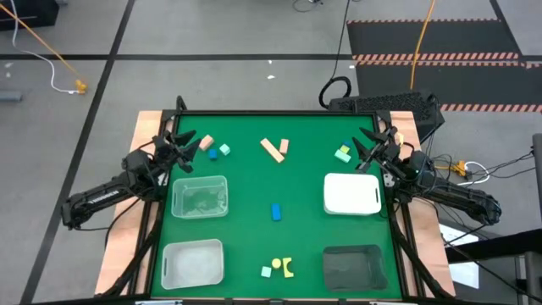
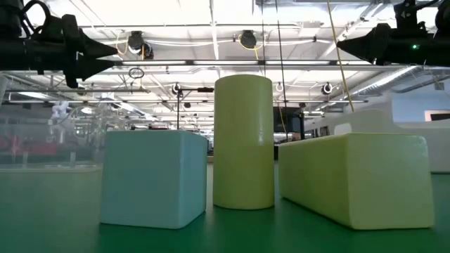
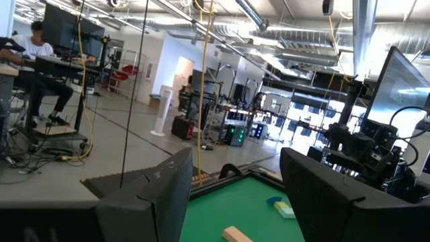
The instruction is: Sort & place blocks by color
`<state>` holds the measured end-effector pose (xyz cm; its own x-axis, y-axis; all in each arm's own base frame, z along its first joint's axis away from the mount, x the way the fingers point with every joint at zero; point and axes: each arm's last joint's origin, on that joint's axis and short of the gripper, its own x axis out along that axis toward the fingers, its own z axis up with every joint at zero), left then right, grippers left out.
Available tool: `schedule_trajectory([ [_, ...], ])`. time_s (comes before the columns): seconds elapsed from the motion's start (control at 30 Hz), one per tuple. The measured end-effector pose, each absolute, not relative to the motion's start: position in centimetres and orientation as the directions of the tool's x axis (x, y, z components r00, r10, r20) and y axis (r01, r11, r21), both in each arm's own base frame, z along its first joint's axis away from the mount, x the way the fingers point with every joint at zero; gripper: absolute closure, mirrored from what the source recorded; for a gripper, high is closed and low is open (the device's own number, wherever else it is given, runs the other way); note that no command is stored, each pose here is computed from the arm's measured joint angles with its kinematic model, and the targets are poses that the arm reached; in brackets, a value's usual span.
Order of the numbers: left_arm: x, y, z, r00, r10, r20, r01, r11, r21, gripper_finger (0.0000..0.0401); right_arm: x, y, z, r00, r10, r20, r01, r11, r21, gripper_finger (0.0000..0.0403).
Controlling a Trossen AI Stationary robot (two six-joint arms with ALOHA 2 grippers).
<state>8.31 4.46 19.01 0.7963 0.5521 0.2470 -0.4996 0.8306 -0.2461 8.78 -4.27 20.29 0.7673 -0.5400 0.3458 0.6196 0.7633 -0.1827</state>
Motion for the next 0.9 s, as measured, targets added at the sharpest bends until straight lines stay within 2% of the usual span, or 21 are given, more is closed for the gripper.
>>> schedule_trajectory([
  [0.77, 8.31, 4.46, 19.01, 0.796, 0.552, 0.247, -0.5, 0.83, -0.246, 0.0176, 8.77, -4.26, 20.32, 0.766, -0.54, 0.348, 0.62, 0.763, -0.182, 0.0222],
  [0.9, 8.3, 4.46, 19.03, 0.796, 0.552, 0.248, -0.499, 0.831, -0.246, 0.0176, 8.73, -4.24, 20.43, 0.763, -0.537, 0.361, 0.6, 0.795, -0.085, 0.0222],
])
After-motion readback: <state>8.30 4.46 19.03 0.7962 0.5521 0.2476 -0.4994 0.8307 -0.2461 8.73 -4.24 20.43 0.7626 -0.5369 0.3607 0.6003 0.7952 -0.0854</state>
